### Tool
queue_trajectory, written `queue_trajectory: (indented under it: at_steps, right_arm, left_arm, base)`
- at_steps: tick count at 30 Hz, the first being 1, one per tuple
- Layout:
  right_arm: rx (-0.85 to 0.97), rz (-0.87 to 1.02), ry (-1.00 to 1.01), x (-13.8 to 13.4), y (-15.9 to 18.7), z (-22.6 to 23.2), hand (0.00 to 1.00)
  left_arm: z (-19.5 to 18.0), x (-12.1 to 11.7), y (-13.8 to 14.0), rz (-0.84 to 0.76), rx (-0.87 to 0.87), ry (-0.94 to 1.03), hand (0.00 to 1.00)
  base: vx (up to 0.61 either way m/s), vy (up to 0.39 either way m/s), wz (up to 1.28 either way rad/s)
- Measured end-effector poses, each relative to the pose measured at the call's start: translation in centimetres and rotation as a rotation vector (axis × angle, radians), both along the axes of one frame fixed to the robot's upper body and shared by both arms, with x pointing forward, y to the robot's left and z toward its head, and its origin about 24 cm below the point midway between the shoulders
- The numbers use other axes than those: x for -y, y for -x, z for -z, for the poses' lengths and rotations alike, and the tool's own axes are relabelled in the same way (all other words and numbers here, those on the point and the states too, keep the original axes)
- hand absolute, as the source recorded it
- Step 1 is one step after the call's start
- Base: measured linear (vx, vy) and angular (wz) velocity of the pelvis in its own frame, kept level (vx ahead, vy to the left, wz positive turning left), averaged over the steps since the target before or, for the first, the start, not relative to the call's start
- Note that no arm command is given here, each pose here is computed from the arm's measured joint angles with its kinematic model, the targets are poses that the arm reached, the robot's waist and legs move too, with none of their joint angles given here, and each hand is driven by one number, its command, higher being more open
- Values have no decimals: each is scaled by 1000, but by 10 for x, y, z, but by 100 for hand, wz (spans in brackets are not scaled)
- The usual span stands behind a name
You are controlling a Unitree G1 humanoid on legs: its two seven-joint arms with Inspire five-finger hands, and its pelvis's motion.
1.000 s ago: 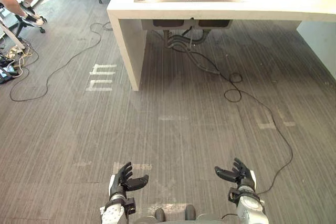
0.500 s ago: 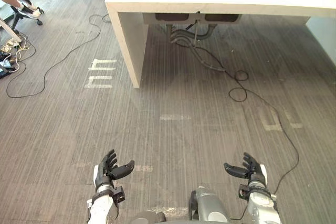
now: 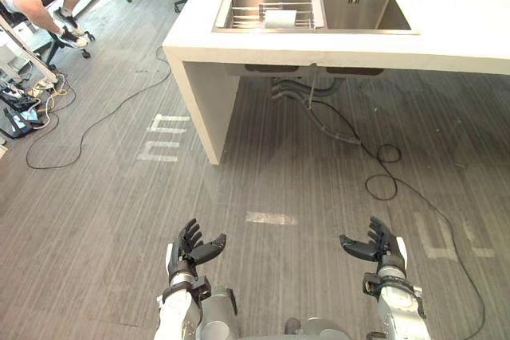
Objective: Walk over to the sink, pick up the cup, carry it to the dishwasher, place the cup inside the dishwasher, then close the dishwasher door
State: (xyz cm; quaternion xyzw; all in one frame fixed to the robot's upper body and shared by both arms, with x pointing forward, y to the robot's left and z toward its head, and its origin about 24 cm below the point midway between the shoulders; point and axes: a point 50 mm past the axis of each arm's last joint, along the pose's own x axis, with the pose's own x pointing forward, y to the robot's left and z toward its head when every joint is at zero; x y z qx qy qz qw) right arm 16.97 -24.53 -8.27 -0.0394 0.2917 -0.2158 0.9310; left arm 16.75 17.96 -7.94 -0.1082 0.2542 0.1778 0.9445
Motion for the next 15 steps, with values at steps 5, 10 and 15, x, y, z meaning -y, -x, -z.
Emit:
queue_trajectory:
  at_steps: [5, 10, 15]
  right_arm:
    - [-128, 16, -53, -9, 16, 24, 90]
    - [-147, 2, -60, -14, 20, 27, 90]
    - [-121, -23, -78, -23, 10, 25, 90]
  left_arm:
    - [11, -10, 8, 9, -74, -31, 90]
    - [16, -7, 15, 78, -115, -54, 90]
    - [6, -7, -3, 88, -55, -65, 90]
  base:
    - [403, 221, -31]
    - [460, 176, -10]
    - [348, -42, 0]
